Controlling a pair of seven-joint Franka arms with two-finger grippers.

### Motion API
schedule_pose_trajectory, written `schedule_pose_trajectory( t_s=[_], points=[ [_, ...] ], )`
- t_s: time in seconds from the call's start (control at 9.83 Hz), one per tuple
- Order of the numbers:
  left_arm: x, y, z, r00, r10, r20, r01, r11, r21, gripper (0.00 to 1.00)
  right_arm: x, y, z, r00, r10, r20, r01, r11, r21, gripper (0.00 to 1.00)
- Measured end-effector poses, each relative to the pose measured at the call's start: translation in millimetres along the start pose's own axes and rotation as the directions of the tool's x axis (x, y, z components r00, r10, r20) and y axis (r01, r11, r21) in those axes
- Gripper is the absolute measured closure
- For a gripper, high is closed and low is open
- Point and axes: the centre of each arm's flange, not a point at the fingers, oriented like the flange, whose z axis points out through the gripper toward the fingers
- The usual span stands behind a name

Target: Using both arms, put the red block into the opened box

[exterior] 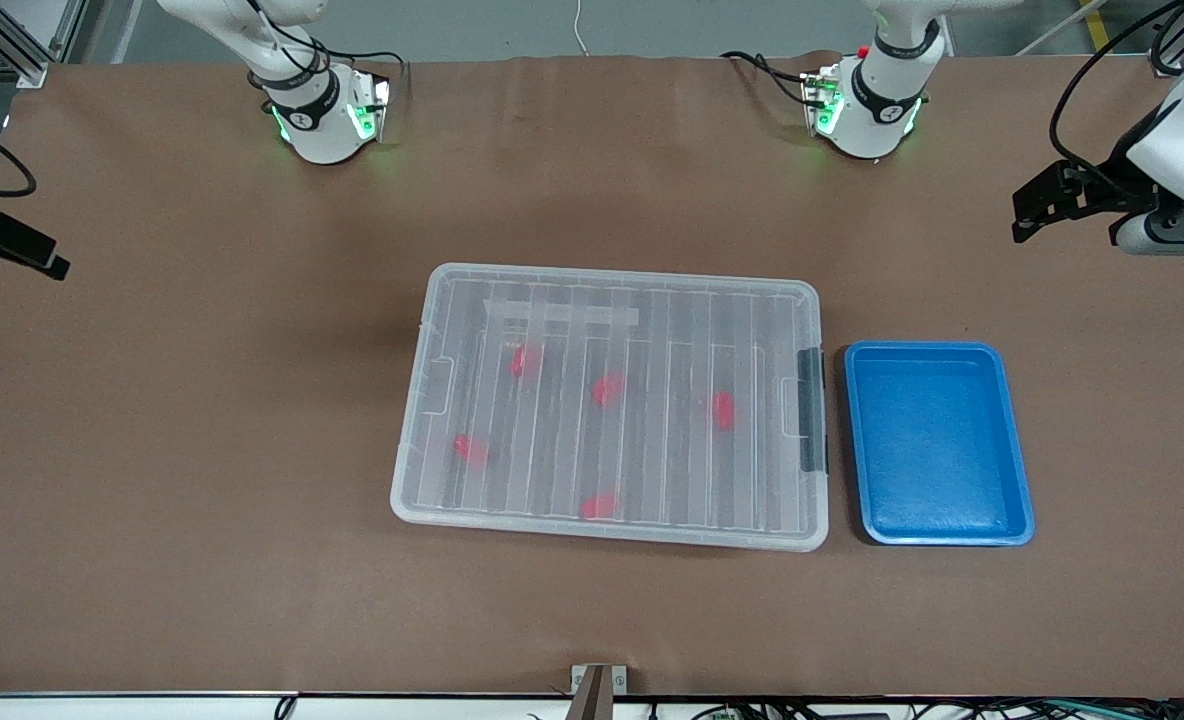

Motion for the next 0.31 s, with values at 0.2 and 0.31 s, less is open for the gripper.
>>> schedule_pose_trajectory(
  t_s=[0.2,0.31],
  points=[
    [0.0,0.0,0.0,1.0,0.0,0.0,0.0,1.0,0.0,0.0,0.8,2.8,4.8,1.0,0.003,0.007,-0.003,1.0,0.0,0.0],
    [0.0,0.1,-0.1,1.0,0.0,0.0,0.0,1.0,0.0,0.0,0.8,2.8,4.9,1.0,-0.005,0.007,0.005,1.0,0.0,0.0]
  ],
)
